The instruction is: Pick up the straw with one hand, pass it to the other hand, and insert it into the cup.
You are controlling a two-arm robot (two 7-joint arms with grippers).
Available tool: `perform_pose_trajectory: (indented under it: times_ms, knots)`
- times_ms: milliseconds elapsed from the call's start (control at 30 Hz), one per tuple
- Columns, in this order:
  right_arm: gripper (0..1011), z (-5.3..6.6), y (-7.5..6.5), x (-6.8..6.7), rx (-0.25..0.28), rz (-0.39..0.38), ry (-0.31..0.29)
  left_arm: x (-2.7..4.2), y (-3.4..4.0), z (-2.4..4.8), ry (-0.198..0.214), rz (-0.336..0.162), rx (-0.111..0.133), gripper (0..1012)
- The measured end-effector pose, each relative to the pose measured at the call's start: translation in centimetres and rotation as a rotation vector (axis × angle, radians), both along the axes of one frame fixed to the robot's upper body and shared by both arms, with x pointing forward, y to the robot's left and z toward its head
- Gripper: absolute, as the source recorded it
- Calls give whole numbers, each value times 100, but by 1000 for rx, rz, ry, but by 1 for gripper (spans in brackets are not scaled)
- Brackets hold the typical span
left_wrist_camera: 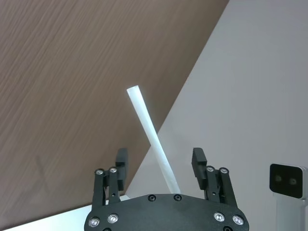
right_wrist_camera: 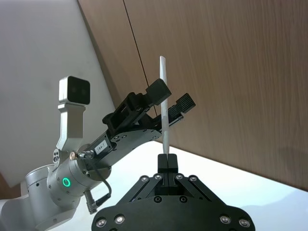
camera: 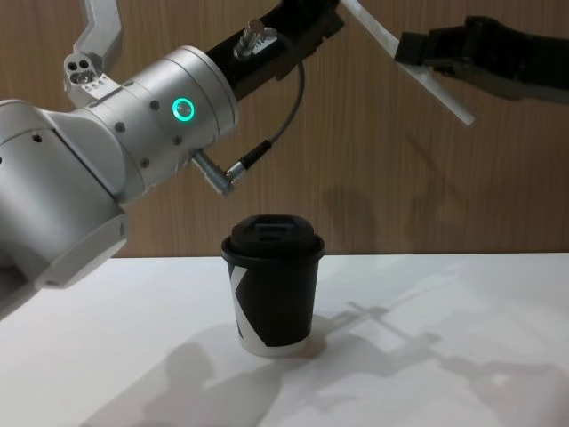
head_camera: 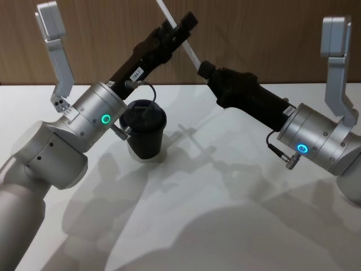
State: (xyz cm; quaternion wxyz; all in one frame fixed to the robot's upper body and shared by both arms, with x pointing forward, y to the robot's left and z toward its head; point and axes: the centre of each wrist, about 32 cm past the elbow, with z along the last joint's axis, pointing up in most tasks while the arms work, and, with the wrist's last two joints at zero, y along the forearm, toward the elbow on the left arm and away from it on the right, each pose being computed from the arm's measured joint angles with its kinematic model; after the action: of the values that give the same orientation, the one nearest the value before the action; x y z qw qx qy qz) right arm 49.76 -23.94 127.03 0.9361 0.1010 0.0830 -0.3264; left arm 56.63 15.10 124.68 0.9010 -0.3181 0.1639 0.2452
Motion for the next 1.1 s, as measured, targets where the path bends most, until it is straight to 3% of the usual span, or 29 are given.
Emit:
perform_pose_trajectory:
  times_ms: [767,1100]
  knots:
    - [2,0,0,0,0,0,0,38,21,19,-40,-9,-1,153]
    - [2,0,0,0,0,0,0,43,24,16,-42,-9,1,74]
